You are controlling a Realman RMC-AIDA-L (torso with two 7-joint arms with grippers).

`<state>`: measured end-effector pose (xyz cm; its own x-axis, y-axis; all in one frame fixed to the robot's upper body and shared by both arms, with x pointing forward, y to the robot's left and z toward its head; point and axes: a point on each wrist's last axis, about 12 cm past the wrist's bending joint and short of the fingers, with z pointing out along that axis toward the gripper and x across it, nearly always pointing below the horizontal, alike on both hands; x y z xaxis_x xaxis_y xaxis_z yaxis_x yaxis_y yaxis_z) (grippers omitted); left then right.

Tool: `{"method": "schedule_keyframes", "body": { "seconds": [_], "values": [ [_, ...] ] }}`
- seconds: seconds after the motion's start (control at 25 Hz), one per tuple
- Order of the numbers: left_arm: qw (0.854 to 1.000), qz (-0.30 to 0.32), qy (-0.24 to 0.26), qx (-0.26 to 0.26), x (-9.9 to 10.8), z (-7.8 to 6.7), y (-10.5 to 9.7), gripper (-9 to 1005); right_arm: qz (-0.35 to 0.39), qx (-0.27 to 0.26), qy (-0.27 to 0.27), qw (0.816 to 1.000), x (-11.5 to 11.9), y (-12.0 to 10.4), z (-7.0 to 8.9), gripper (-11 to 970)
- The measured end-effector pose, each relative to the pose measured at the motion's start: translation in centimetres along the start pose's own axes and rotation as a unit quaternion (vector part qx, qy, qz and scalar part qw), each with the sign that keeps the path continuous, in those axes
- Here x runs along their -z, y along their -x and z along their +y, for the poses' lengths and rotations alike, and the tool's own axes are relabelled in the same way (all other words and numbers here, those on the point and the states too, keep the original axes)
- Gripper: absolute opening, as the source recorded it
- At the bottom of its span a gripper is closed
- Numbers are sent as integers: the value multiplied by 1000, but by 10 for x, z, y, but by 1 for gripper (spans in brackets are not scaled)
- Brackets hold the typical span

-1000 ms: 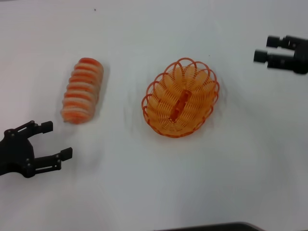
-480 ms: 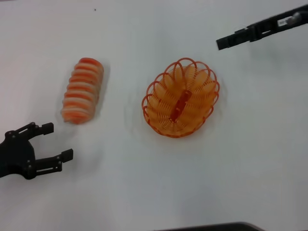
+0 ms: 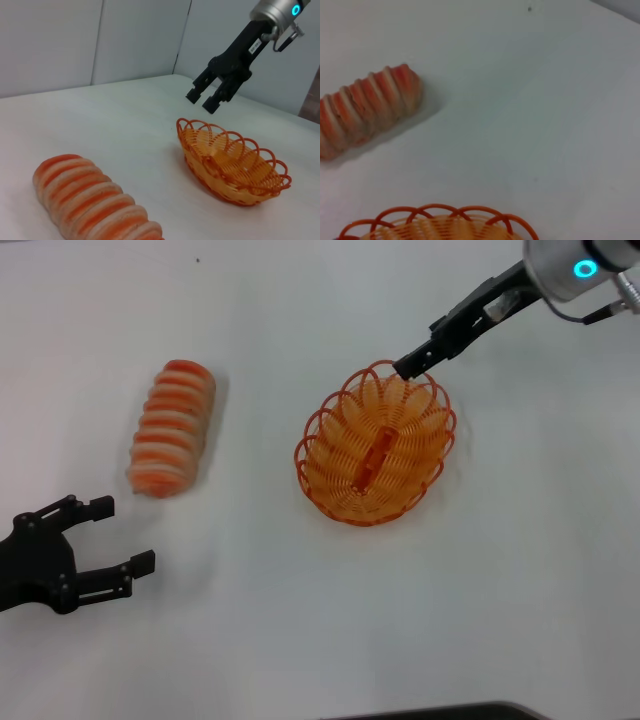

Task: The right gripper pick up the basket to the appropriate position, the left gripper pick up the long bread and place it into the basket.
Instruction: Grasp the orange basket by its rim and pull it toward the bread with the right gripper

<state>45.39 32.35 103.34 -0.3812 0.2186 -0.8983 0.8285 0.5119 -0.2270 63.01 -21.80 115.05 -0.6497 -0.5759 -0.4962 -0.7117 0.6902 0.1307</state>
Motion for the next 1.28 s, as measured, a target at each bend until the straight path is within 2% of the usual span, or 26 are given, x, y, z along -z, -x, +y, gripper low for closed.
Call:
{"method": "schedule_keyframes", "body": {
  "seconds": [0.08,0.4,1.04,1.12,1.28],
  "values": [
    [1000,-1,0,0,-1,-1,0,937,15,21,-13,1000,-14,-2,4,852],
    [1000,-4,-1,-4,-2,-2,-1,936,35,57,-32,997,-36,-5,10,836],
    [1000,-7,-6,-3,-3,-4,-1,936,33,35,-24,999,-37,-8,8,795],
    [1000,-7,-7,-3,-2,-4,0,936,37,34,-21,999,-39,-10,9,555],
    [1000,-9,-9,-4,-3,-4,1,936,41,33,-17,998,-41,-11,10,388]
  ]
}}
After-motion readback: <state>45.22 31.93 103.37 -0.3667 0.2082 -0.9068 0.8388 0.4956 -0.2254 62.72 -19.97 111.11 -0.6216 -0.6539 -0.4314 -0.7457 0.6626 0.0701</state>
